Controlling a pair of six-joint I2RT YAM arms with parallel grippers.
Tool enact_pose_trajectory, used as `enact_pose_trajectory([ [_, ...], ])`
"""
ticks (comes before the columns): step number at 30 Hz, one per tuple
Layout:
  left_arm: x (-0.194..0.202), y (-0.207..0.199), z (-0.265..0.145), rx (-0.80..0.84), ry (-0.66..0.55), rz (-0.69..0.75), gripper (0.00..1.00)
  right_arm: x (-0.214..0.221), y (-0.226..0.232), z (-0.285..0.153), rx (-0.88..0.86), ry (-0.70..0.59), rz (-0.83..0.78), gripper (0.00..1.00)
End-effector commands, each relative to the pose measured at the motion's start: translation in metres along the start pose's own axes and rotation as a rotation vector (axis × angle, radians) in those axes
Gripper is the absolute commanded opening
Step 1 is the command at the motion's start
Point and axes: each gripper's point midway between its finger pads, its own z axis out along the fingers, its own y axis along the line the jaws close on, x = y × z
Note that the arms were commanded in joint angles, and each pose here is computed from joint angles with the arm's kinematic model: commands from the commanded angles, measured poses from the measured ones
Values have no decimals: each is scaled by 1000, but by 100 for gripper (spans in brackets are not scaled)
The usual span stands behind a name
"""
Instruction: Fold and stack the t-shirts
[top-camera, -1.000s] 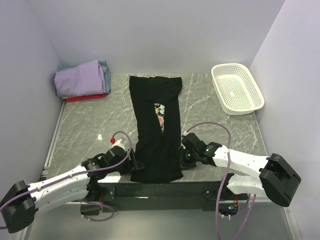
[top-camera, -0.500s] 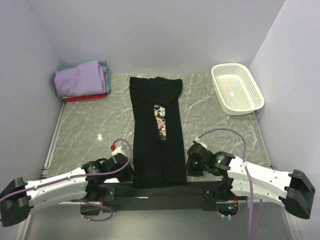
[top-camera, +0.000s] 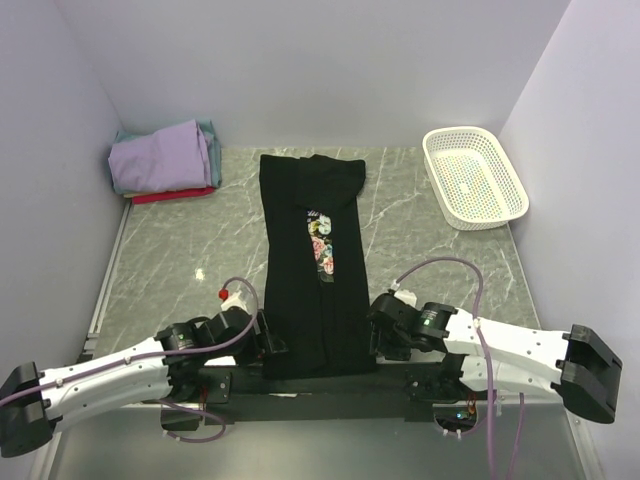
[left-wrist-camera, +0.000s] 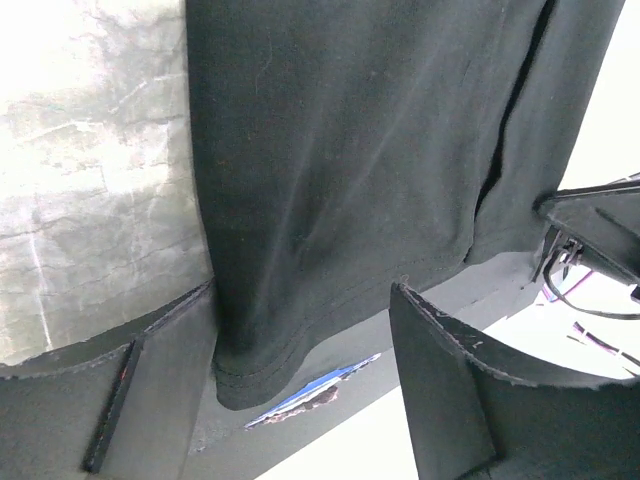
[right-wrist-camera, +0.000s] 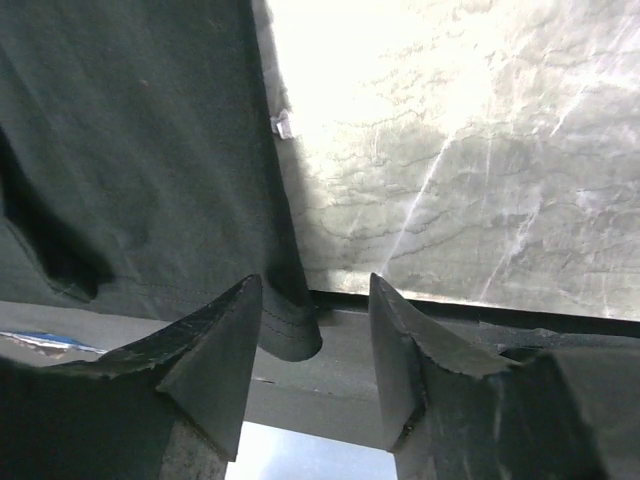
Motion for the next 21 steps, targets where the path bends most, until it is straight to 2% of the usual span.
enact_pose_trajectory([
  [1, 9, 22, 3, -87, 42, 30, 75, -18, 7, -11, -20, -94, 20, 56],
  [7, 16, 25, 12, -79, 70, 36, 70, -16, 17, -4, -105, -94, 23, 58],
  [13, 30, 33, 12, -99, 124, 38, 60, -1, 21, 9, -140, -27, 24, 58],
  [18, 35, 42, 6, -138, 145, 48, 60, 5, 20, 12, -143, 6, 15, 58],
  [21, 35, 49, -1, -187, 145, 61, 66, 7, 19, 12, -138, 13, 13, 58],
])
